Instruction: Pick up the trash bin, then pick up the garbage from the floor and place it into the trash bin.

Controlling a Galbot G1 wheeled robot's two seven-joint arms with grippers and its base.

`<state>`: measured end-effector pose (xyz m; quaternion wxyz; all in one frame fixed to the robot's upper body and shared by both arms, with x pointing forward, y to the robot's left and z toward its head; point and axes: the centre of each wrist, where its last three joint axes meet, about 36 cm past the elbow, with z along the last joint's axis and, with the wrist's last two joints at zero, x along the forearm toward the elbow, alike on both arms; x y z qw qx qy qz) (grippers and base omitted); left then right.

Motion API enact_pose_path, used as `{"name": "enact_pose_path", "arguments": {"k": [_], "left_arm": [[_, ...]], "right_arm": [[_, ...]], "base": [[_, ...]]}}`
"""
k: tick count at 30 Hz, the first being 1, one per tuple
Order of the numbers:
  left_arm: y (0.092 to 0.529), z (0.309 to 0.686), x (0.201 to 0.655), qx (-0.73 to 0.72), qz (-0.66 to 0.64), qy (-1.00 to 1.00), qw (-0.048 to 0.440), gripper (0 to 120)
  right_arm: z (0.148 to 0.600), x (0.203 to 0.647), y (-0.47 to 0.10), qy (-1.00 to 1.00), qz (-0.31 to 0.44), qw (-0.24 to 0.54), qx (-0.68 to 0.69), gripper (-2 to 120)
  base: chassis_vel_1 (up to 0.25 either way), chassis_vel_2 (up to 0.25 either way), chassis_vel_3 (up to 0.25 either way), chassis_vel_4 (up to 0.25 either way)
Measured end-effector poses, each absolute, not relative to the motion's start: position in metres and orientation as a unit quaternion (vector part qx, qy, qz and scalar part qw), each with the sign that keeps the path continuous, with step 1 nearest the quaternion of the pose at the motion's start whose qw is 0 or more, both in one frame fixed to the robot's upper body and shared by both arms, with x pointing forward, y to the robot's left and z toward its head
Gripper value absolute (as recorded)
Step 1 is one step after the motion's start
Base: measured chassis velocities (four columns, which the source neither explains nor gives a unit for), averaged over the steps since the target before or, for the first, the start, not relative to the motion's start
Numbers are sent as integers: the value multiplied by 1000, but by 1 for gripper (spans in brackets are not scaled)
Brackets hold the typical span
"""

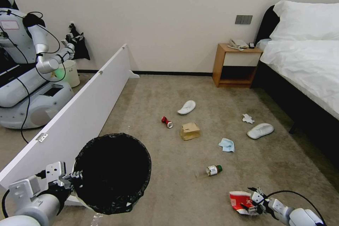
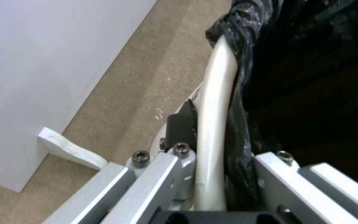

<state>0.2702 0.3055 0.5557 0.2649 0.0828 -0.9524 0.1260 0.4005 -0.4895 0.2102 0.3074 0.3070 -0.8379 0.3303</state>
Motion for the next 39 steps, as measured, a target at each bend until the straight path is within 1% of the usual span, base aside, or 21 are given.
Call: {"name": "enact_pose_path", "arguments": {"k": [2, 3, 5, 6, 8, 9, 10, 11, 14, 15, 17, 18, 21, 29, 32, 35, 36, 38, 39], "left_arm": [[305, 557, 269, 83, 125, -953, 263, 2], [305, 557, 269, 83, 125, -953, 263, 2], [305, 558, 268, 82, 125, -953, 263, 2], [305, 558, 268, 82, 125, -953, 263, 2], [304, 558, 268, 82, 124, -953, 263, 2], [304, 558, 268, 82, 124, -953, 263, 2], [305, 559, 267, 82, 124, -953, 263, 2], [305, 559, 267, 82, 124, -953, 263, 2], [305, 560, 267, 81, 123, -954, 262, 2], [305, 560, 267, 81, 123, -954, 262, 2], [305, 560, 267, 81, 124, -954, 261, 2], [305, 560, 267, 81, 124, -954, 261, 2], [305, 561, 267, 80, 124, -954, 260, 2], [304, 561, 268, 77, 125, -955, 259, 2], [304, 562, 267, 75, 125, -955, 259, 2], [301, 562, 266, 69, 126, -955, 259, 2], [301, 562, 266, 69, 126, -955, 259, 2], [299, 564, 267, 59, 127, -956, 259, 2], [299, 564, 267, 59, 127, -956, 259, 2]], "right_arm": [[209, 399, -488, -838, 329, 307, 308, 70], [209, 399, -488, -838, 329, 307, 308, 70], [209, 397, -487, -842, 322, 304, 308, 58], [209, 397, -487, -842, 322, 304, 308, 58], [209, 394, -487, -845, 317, 302, 308, 50], [209, 394, -487, -845, 317, 302, 308, 50], [209, 392, -486, -846, 315, 301, 309, 42], [209, 392, -486, -846, 315, 301, 309, 42], [210, 389, -485, -846, 313, 298, 311, 27], [210, 389, -485, -846, 313, 298, 311, 27], [212, 387, -485, -848, 313, 295, 311, 17], [212, 387, -485, -848, 313, 295, 311, 17], [216, 382, -486, -848, 314, 291, 313, 1], [223, 371, -488, -848, 319, 286, 313, 0], [232, 365, -491, -850, 322, 278, 310, 0], [251, 354, -497, -861, 323, 260, 297, 0], [251, 354, -497, -861, 323, 260, 297, 0], [273, 345, -500, -877, 319, 230, 274, 0], [273, 345, -500, -877, 319, 230, 274, 0]], "base": [[0, 0, 0, 0], [0, 0, 0, 0], [0, 0, 0, 0], [0, 0, 0, 0], [0, 0, 0, 0], [0, 0, 0, 0], [0, 0, 0, 0], [0, 0, 0, 0], [0, 0, 0, 0], [0, 0, 0, 0], [0, 0, 0, 0], [0, 0, 0, 0], [0, 0, 0, 0], [0, 0, 0, 0], [0, 0, 0, 0], [0, 0, 0, 0], [0, 0, 0, 0], [0, 0, 0, 0], [0, 0, 0, 0]]}}
